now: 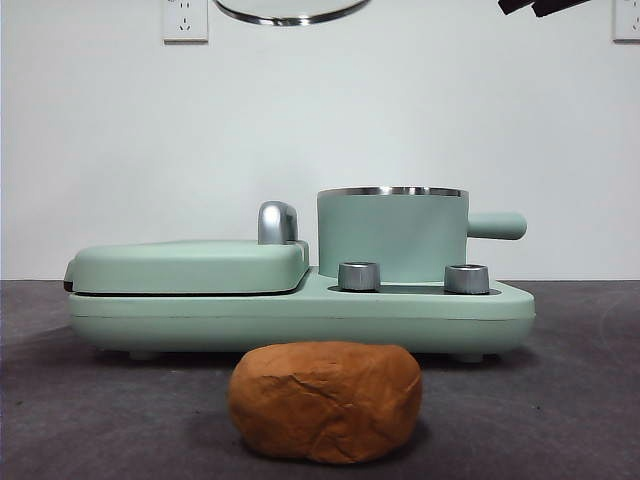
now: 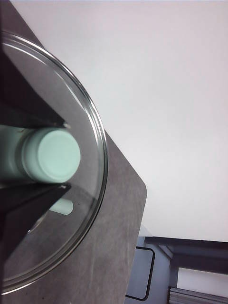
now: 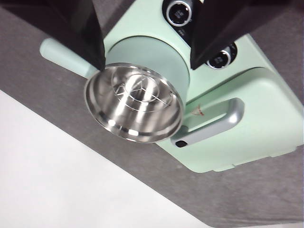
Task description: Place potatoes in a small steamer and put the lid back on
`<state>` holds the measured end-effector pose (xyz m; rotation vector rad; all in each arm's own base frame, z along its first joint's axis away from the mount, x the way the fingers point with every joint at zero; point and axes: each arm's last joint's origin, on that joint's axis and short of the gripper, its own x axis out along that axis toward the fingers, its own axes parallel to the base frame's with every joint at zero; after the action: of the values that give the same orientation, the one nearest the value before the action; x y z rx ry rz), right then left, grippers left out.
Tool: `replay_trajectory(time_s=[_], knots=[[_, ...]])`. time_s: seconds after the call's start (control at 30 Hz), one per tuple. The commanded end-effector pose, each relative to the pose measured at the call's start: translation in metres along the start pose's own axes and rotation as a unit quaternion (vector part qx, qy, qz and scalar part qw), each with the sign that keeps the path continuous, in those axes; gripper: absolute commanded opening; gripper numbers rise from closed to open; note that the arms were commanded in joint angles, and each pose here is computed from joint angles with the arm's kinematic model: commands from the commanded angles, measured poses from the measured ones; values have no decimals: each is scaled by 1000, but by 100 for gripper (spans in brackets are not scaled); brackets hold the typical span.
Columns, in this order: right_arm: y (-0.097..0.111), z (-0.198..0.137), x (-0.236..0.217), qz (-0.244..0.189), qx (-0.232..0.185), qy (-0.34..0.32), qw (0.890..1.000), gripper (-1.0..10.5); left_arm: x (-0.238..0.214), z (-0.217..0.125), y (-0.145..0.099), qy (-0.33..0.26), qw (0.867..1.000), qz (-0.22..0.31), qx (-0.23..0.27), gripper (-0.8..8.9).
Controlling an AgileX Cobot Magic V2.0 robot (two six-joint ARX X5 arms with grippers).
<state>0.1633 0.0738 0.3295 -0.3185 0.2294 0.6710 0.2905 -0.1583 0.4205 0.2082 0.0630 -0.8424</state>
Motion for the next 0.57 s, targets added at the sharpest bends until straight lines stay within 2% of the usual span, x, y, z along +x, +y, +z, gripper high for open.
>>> replay_trajectory(time_s=[0.03,0.2,0.33,0.43,0.57], knots=[[6,8,0,27,-5,-19,999,283,-12,16,-1,-24,1000,5,5,6],[26,13,3,83,-44,-29,995,358,-22,16,-4,-5,1000,2,-3,6],[46,12,7,139,-57,-12,989,364,-24,15,-5,8,1000,0,-8,6],[61,6,13,183,-65,21,981,382,-25,14,-5,11,1000,-1,-9,6],[81,-3,29,237,-90,71,965,390,-25,14,-5,11,1000,-1,-11,6]])
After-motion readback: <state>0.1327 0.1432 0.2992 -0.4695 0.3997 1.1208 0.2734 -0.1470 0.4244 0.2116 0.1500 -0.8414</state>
